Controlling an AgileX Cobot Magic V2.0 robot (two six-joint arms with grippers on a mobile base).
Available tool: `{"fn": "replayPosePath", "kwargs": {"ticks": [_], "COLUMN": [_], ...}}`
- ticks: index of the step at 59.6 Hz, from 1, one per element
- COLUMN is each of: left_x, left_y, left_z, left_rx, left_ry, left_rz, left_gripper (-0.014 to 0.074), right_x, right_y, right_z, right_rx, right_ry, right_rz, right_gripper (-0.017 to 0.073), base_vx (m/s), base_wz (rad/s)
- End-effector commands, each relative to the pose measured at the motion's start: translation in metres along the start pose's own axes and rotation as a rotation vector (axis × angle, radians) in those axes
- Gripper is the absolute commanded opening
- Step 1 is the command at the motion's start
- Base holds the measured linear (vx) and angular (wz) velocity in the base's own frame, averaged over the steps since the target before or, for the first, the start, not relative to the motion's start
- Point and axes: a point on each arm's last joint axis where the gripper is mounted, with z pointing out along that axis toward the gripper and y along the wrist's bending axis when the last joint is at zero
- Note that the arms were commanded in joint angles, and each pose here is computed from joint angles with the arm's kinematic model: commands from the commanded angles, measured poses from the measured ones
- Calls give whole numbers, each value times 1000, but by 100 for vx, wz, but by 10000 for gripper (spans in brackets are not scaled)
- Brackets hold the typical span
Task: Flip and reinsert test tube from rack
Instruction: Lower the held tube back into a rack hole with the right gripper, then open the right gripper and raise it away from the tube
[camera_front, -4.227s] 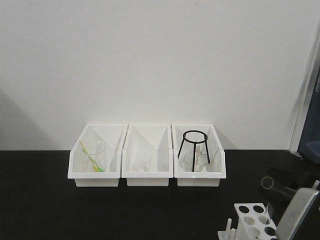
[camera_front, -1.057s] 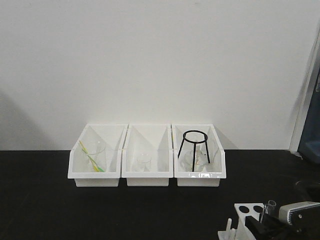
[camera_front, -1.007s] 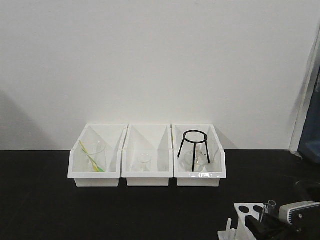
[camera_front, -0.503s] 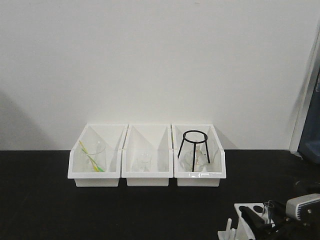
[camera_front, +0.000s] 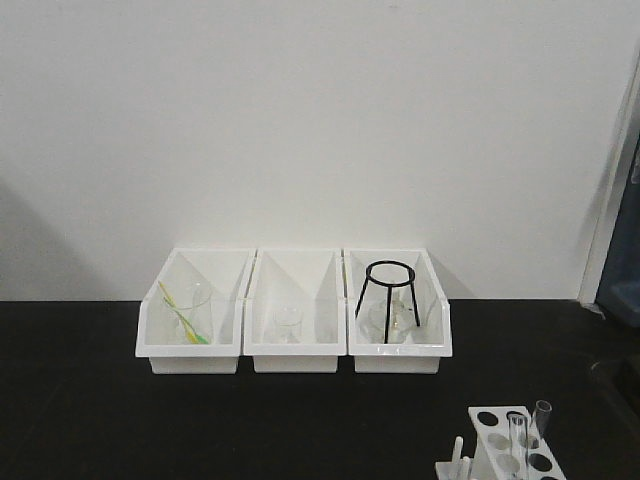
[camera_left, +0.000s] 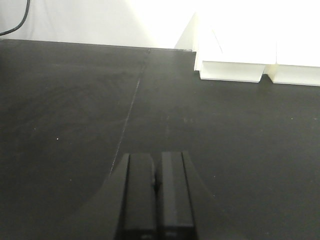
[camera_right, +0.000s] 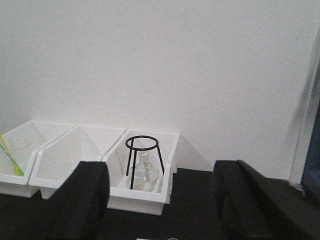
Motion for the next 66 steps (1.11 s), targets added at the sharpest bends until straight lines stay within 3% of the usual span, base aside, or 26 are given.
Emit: {"fn": "replayPosePath", "kwargs": {"ticks": [1, 40, 48, 55, 66], "left_x": [-8, -8, -8, -8, -8], "left_y": [-2, -2, -2, -2, -2], "left_z": [-1, -1, -1, -1, -1], "left_rx": [23, 23, 23, 23, 23], "left_ry": [-97, -97, -97, -97, -97], "left_rz": [-3, -3, -3, -3, -3], "left_gripper": [-6, -6, -6, -6, -6], "right_x": [-15, -18, -15, -13, 11], "right_y": [0, -1, -5, -6, -2], "right_z": [-9, -20, -32, -54, -79], "right_rx": [8, 27, 74, 106, 92], "right_ry": [-59, -71, -16, 26, -62], "right_rz": [23, 9, -35, -54, -224], "right_gripper": [512, 480, 398, 268, 19], "base_vx": [0, 0, 0, 0, 0], "base_wz": [0, 0, 0, 0, 0]}}
